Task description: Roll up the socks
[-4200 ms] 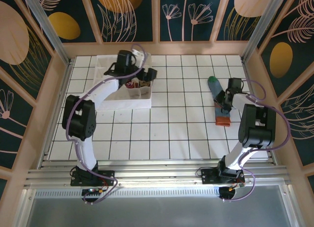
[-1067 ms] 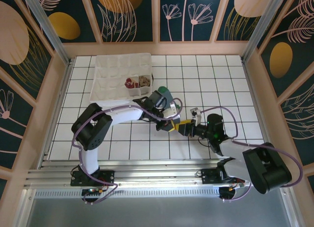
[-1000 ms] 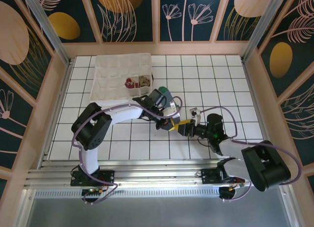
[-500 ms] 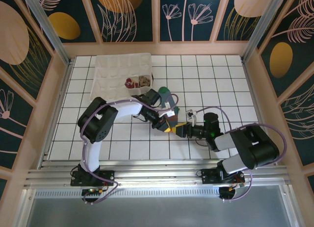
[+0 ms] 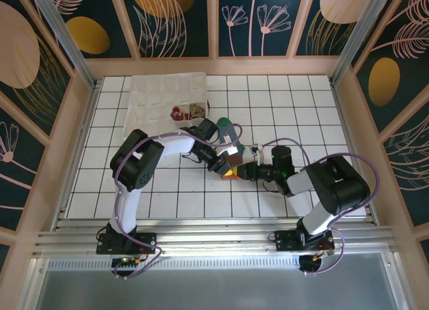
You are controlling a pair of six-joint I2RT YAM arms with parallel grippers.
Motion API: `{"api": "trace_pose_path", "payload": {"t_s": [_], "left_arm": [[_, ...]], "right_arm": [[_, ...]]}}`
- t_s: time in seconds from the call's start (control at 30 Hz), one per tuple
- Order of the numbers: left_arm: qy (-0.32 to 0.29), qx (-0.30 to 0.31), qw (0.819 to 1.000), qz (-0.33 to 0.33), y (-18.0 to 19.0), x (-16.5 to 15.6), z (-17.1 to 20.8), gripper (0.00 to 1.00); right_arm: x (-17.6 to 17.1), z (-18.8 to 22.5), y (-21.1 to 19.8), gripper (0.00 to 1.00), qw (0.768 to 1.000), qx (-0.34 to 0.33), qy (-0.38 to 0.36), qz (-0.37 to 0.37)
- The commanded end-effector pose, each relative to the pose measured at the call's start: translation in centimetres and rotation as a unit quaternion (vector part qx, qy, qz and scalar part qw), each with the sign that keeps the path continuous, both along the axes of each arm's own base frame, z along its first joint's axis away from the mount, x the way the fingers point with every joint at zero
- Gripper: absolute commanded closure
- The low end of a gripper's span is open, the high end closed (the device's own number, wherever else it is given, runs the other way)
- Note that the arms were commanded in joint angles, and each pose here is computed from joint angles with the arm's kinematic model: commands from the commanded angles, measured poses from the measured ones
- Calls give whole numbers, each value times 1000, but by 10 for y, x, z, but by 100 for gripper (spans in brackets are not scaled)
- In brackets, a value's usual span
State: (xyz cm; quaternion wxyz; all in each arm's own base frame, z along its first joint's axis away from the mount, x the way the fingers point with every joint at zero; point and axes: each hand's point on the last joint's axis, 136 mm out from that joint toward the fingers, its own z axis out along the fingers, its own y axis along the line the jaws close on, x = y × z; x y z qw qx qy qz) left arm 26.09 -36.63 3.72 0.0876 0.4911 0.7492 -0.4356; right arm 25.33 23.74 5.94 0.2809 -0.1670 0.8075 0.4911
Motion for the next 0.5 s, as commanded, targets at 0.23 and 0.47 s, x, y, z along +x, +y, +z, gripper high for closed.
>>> {"api": "trace_pose_path", "payload": {"t_s": [0.23, 0.47], "left_arm": [[-39, 32, 997, 61, 6, 22, -27, 100], [-77, 59, 991, 90, 13, 36, -33, 100]], "right_arm": [[6, -33, -7, 62, 993, -118, 12, -6], [12, -53, -12, 67, 986, -158, 47, -20]]}}
